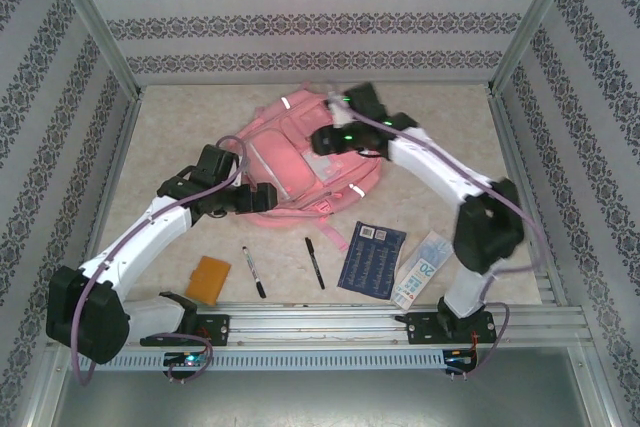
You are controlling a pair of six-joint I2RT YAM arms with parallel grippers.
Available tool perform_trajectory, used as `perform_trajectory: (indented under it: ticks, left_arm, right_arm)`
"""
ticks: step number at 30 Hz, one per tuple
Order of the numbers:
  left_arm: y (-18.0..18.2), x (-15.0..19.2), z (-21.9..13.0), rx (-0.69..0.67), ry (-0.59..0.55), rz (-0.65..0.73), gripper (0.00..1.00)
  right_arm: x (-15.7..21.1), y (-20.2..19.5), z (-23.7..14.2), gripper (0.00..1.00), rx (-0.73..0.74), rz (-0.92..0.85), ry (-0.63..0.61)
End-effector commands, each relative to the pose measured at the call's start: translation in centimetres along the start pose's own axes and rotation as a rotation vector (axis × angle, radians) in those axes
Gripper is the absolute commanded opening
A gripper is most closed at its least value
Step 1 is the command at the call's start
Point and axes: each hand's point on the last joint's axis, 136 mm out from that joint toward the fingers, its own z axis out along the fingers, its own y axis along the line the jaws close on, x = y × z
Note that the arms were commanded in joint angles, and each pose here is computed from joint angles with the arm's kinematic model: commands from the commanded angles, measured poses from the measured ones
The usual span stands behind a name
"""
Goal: Pack the student bag
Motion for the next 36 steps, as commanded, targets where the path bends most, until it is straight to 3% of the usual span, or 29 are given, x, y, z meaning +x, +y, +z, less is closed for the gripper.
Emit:
perform_trajectory:
  ticks: [1, 5, 9, 15, 20, 23, 29, 36]
  left_arm:
    - [-2.7, -0.8, 0.5, 0.057, 0.023, 0.058, 1.00]
    - [-4.0, 0.1, 2.7, -0.047, 0.123, 0.214, 1.00]
    - [-3.6, 1.0, 5.2, -0.187, 0.222, 0.431, 0.97]
    - [0.3, 0.7, 6.5, -0.396, 0.334, 0.639, 0.99]
    - [-0.2, 0.0, 8.2, -0.386, 0.335, 0.656, 0.99]
    - [-0.5, -1.4, 9.0, -0.412, 0.313, 0.637, 0.93]
    - [-3.0, -2.1, 10.2, -0.313, 0.316, 0.601, 0.87]
    - [-1.0, -2.4, 12.6, -0.425, 0.368, 0.622, 0.81]
  right_arm:
    - [3.3, -3.0, -1.9, 0.53, 0.012, 0.272, 0.013]
    - [9.6, -4.8, -2.2, 0.50, 0.042, 0.307, 0.135]
    - [14.2, -3.3, -0.9, 0.44, -0.053, 0.350, 0.250]
    - [15.0, -3.2, 0.2, 0.42, -0.030, 0.331, 0.276]
    - [13.5, -4.1, 0.8, 0.42, -0.015, 0.360, 0.246]
    - [13.1, -3.8, 1.1, 0.42, -0.031, 0.358, 0.234]
    - [13.7, -3.8, 0.9, 0.42, -0.034, 0.350, 0.233]
    - [14.5, -4.3, 0.8, 0.44, -0.018, 0.358, 0.232]
